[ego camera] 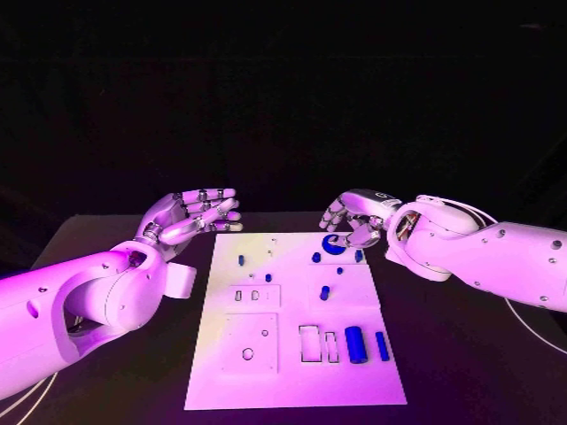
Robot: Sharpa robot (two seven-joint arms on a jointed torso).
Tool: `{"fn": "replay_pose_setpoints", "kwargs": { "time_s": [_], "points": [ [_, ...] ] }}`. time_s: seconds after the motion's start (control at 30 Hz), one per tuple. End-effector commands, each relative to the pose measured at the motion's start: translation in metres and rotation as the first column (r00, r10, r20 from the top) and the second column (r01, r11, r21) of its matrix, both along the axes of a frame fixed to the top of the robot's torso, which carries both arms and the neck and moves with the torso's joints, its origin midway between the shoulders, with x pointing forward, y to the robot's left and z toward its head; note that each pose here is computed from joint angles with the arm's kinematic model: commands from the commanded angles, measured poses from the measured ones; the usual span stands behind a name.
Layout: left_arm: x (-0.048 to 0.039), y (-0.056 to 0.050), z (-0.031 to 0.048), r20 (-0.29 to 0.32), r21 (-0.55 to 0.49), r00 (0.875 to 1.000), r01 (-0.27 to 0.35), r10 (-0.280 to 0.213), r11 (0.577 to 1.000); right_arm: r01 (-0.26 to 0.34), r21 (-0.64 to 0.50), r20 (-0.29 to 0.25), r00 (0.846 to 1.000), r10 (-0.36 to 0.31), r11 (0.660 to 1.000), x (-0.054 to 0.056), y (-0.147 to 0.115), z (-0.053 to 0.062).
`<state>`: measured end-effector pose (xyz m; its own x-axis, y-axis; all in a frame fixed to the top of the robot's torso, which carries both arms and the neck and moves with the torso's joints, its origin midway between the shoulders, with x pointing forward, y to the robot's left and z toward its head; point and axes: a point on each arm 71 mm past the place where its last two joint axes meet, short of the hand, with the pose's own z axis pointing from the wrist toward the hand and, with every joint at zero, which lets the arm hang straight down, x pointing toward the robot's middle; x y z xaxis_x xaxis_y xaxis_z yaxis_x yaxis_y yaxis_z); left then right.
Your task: Assemble the parts on the task board
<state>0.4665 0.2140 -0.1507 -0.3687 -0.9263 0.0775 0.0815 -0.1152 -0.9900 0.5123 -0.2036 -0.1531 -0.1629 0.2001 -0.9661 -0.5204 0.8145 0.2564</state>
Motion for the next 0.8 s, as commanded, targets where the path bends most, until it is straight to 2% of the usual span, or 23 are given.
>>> {"fn": "replay_pose_setpoints", "kwargs": {
  "time_s": [0.03, 0.53, 0.8],
  "points": [
    [-0.0028, -0.004, 0.0033, 0.017, -0.002, 0.999, 0.046, -0.045, 0.999, 0.016, -0.129, 0.026, 1.000, -0.013, 0.991, 0.000, 0.002, -0.007],
    [-0.0015, -0.003, 0.0029, 0.017, 0.000, 0.999, 0.043, -0.043, 0.999, 0.028, -0.190, 0.028, 0.999, -0.023, 0.981, 0.000, 0.007, -0.027],
    [-0.0014, -0.003, 0.0029, 0.017, 0.000, 0.999, 0.043, -0.043, 0.999, 0.030, -0.192, 0.030, 0.999, -0.024, 0.981, 0.004, 0.009, -0.031]
  ]
}}
